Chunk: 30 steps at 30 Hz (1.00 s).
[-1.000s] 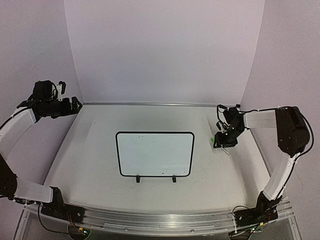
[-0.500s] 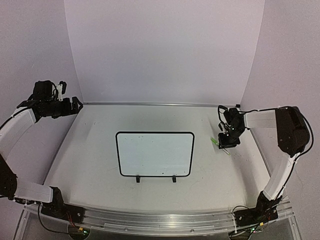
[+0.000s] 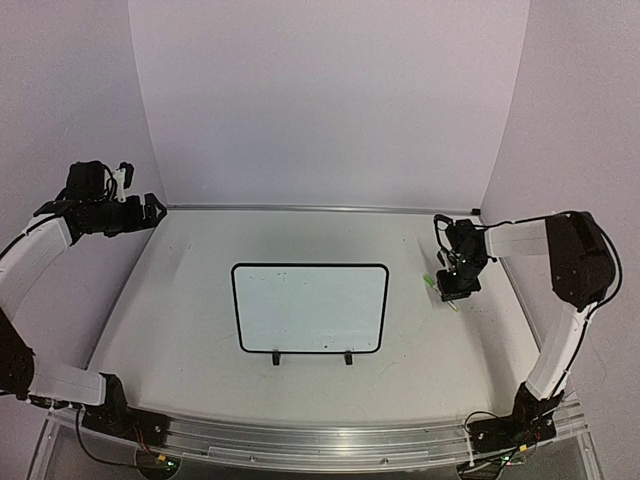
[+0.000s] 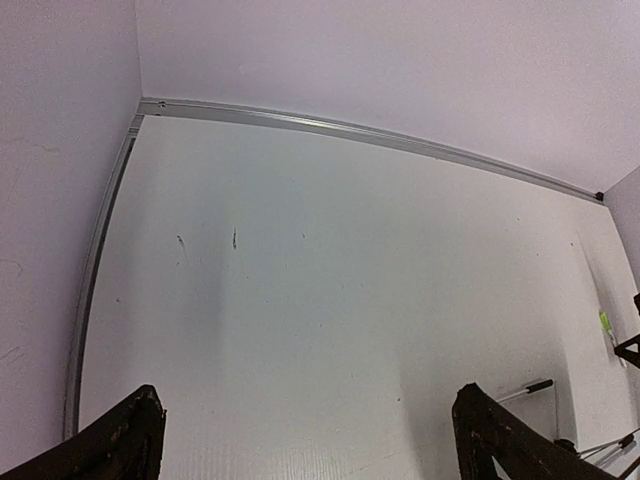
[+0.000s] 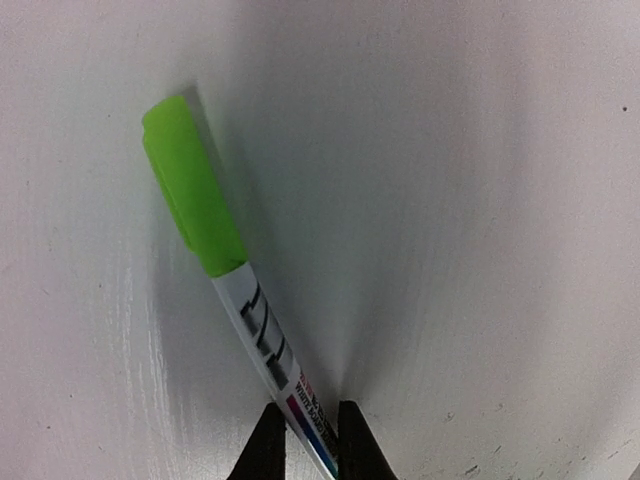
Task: Write a sentence on the whiteboard
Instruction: Pick up the whiteboard marker from the corner of the board, then pass from the right arm to the left
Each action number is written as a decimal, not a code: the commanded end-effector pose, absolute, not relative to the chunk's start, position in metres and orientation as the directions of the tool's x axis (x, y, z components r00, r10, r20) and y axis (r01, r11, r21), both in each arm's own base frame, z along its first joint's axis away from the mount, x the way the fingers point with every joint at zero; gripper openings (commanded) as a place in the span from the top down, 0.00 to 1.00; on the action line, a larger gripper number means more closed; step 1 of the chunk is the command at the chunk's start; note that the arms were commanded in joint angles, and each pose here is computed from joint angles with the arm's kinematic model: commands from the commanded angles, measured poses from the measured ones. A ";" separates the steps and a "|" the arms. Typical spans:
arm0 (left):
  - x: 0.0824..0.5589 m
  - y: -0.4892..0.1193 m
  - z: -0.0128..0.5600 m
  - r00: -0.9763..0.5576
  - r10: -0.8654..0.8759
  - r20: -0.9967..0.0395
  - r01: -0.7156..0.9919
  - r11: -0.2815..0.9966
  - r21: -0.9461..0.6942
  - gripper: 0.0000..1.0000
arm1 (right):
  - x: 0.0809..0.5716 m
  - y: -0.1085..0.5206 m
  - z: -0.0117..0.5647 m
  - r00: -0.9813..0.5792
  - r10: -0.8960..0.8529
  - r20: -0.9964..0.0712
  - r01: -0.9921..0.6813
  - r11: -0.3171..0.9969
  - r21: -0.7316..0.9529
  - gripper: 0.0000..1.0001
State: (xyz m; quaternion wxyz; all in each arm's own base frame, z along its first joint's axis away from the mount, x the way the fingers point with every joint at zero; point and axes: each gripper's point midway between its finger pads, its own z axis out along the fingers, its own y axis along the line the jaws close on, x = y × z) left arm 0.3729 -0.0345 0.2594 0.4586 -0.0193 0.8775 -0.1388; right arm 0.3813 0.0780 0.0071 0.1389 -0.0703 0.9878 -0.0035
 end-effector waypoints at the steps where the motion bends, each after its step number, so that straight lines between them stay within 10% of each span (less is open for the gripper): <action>1: 0.376 -0.040 0.265 -0.568 -0.168 -0.806 0.118 0.952 -0.282 0.01 | 0.374 0.072 -0.004 -0.961 -0.154 -0.229 -0.144 0.988 -0.061 0.87; 13: 0.374 -0.060 0.270 -0.581 -0.184 -0.793 0.200 0.912 -0.358 0.01 | 0.380 0.071 0.013 -0.946 -0.157 -0.283 -0.135 0.986 -0.095 1.00; 30: 0.316 -0.243 0.352 -0.631 -0.099 -0.770 0.558 0.631 -0.539 0.03 | 0.318 0.237 0.296 -0.477 -0.347 -0.807 -0.654 0.754 0.063 1.00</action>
